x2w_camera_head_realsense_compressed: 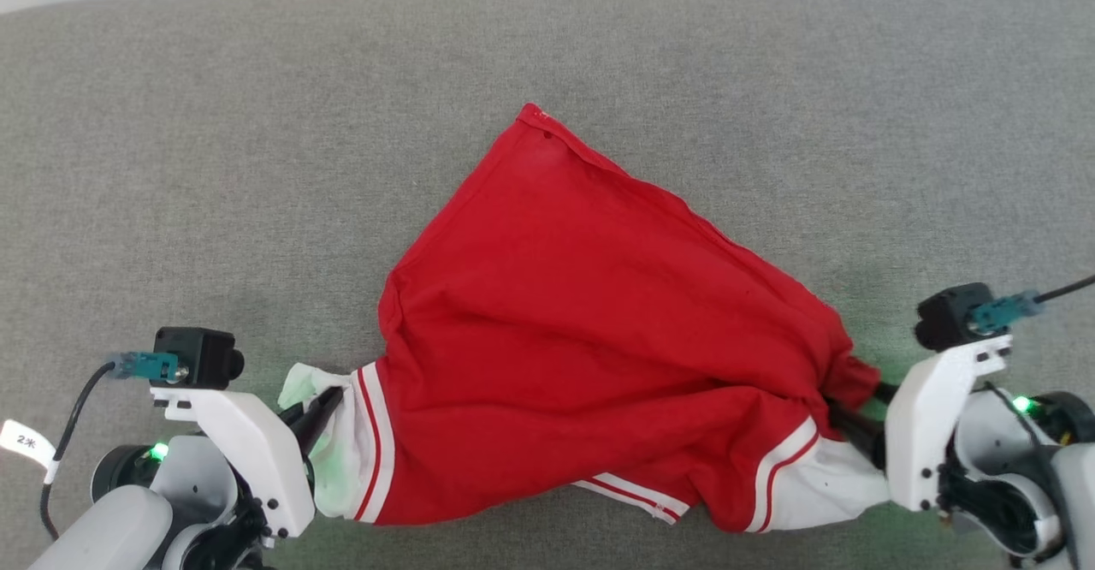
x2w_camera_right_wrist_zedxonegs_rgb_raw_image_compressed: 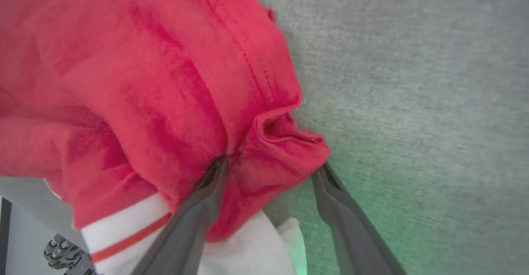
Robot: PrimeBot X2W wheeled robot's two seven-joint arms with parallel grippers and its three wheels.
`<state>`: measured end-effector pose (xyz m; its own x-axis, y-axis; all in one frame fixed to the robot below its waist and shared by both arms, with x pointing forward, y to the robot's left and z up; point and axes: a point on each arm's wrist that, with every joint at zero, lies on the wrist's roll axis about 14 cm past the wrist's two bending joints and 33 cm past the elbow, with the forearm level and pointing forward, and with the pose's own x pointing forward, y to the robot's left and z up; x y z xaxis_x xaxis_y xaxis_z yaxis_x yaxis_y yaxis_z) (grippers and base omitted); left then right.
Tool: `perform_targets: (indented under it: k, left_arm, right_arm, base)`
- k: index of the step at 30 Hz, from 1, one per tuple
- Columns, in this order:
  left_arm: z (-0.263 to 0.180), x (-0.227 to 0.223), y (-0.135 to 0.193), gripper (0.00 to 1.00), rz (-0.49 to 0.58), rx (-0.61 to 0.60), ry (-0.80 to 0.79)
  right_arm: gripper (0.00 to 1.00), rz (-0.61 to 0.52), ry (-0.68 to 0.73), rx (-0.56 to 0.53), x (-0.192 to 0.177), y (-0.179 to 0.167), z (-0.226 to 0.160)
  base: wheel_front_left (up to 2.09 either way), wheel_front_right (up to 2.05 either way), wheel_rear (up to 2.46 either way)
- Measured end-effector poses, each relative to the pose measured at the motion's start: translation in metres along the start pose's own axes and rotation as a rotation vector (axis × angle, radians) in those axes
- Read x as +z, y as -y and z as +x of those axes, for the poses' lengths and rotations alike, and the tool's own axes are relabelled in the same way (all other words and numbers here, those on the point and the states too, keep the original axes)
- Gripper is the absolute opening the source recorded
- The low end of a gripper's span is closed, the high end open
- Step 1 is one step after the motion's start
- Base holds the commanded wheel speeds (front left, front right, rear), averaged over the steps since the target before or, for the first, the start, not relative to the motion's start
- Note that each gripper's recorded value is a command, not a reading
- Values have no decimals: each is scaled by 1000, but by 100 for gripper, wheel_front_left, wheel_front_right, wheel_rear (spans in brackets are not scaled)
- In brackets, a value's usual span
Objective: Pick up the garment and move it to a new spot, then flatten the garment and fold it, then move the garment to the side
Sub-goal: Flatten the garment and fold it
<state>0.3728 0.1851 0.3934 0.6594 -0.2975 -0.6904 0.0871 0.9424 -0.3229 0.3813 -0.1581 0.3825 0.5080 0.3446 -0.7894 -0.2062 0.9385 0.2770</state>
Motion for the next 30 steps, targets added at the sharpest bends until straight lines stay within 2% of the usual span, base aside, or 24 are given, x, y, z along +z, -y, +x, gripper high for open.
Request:
perform_targets:
  k: [5,9,17,22,30]
  left_arm:
    - [-5,-4,-1,0,1,7,1]
    - [-9,-5,-1,0,-2,13,7]
    - [-15,-9,-3,0,-10,18,10]
    - [-20,-10,-7,0,-16,28,16]
    - [-26,-18,-9,0,-39,30,18]
  right_arm:
    - [100,-12,87,-3,21,-2,-16]
    - [100,-50,219,19,57,-17,-41]
    - [100,-170,388,39,108,-41,-58]
    - [100,-251,441,97,138,-67,-42]
    - [100,-369,373,186,167,-109,18]
  base:
    - [0,0,0]
    - [0,0,0]
    - [0,0,0]
    - [0,0,0]
    - [0,0,0]
